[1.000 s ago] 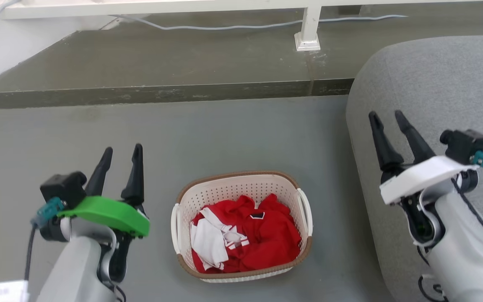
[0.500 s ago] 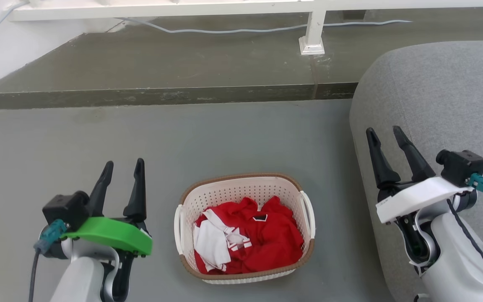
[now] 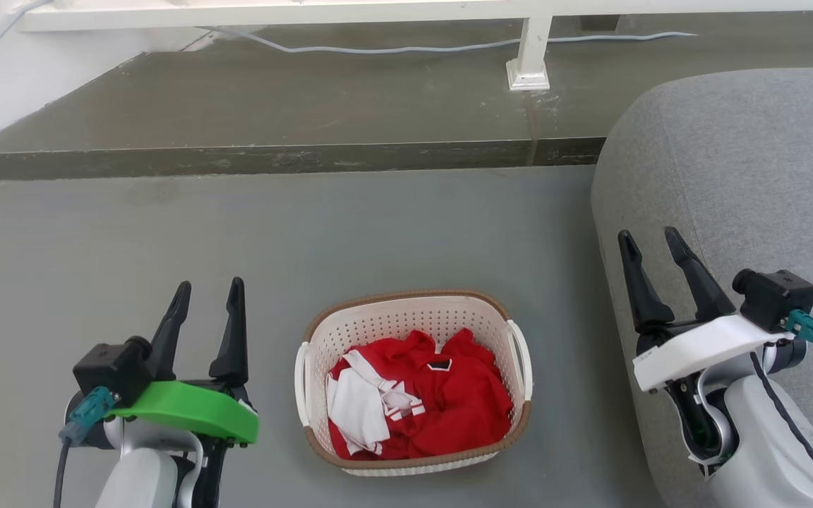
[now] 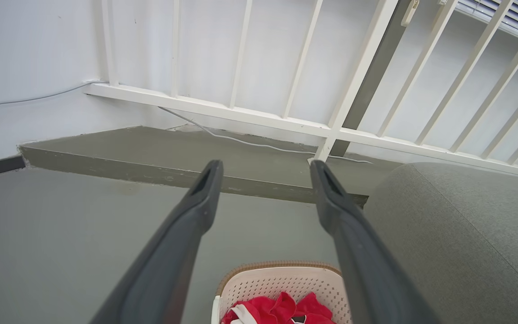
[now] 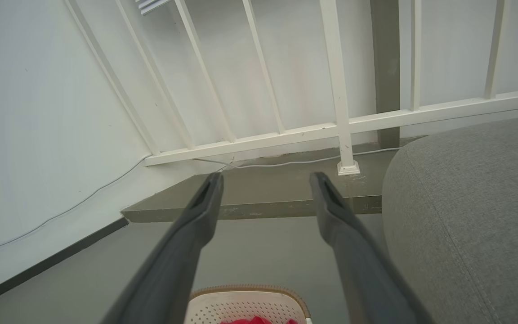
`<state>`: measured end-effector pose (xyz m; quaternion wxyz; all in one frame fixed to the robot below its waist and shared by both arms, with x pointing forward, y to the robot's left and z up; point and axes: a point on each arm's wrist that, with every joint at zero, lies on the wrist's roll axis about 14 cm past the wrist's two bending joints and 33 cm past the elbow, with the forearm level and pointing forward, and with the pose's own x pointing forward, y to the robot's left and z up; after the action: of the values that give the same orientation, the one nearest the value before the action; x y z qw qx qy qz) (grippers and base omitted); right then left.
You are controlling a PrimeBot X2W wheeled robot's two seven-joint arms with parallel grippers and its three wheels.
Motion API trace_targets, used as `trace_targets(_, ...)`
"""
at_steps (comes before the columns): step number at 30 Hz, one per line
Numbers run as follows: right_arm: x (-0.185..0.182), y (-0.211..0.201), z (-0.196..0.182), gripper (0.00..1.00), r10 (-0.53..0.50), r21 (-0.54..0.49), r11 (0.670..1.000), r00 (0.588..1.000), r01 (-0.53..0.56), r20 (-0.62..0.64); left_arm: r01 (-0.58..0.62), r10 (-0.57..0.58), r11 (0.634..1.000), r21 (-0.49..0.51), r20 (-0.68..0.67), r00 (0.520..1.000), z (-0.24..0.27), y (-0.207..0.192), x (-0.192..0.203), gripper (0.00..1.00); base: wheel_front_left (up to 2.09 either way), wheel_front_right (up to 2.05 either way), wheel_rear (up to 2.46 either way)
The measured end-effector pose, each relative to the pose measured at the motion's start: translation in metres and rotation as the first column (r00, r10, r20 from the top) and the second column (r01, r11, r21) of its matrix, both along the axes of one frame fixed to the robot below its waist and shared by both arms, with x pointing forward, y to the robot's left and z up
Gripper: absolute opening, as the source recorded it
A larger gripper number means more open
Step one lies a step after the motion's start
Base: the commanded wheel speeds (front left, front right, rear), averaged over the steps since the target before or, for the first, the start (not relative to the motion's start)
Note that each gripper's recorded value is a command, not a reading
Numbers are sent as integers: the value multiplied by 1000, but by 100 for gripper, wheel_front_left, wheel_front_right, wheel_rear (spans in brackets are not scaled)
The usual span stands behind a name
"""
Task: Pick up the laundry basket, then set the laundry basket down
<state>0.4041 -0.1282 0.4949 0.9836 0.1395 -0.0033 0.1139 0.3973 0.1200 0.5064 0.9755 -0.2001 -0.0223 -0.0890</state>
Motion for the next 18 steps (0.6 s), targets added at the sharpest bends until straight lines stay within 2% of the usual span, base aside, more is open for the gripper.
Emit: trace_targets(18, -6, -4, -6, 100, -23, -9, 1000, 1000, 23, -11, -2, 2, 1000, 23, 5, 1000, -1, 2, -3, 100, 0, 0, 0)
